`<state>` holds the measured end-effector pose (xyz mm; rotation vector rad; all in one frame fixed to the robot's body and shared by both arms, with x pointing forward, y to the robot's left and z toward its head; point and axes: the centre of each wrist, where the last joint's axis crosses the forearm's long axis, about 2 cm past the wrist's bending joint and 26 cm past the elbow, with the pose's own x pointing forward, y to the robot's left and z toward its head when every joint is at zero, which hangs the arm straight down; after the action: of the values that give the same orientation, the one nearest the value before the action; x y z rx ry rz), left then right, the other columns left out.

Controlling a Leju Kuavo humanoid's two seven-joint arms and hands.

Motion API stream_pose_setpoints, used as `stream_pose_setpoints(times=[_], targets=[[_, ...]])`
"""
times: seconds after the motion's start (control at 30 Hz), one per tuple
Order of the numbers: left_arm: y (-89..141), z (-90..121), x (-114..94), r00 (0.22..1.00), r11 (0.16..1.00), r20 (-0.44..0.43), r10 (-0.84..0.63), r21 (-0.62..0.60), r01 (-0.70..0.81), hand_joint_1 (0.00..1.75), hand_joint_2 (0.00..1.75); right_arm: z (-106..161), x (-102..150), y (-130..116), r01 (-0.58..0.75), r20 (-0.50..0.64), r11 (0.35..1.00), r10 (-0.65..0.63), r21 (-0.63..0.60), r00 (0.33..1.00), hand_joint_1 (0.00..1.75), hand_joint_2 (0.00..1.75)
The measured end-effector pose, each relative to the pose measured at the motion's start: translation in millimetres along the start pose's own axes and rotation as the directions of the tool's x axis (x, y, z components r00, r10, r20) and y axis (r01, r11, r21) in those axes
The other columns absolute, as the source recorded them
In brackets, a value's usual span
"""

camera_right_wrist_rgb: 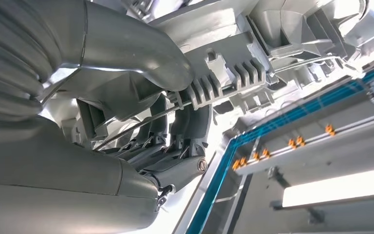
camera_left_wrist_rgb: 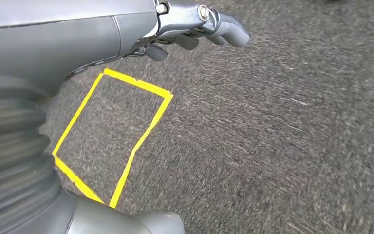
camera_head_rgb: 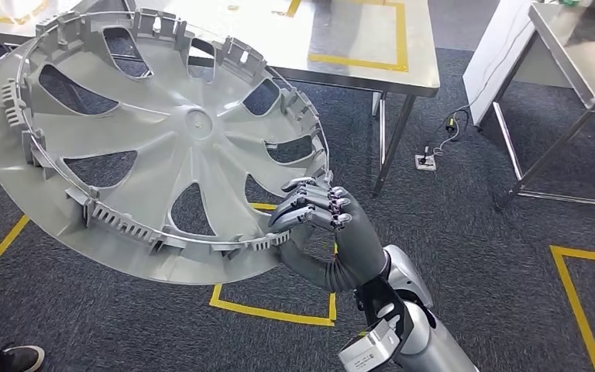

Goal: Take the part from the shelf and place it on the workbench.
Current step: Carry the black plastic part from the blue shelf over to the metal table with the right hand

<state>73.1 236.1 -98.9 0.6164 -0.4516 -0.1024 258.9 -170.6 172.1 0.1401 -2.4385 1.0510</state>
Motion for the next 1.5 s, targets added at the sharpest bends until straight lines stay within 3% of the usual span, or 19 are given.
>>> stream_pose_setpoints(times=[1.5], targets=[[-4, 4, -4, 0.999, 0.999, -0.032, 0.028, -0.018, -0.029, 0.00, 1.75, -16, -5, -12, 0.046, 0.039, 0.999, -0.046, 0.007, 0.998, 1.75, 1.75]])
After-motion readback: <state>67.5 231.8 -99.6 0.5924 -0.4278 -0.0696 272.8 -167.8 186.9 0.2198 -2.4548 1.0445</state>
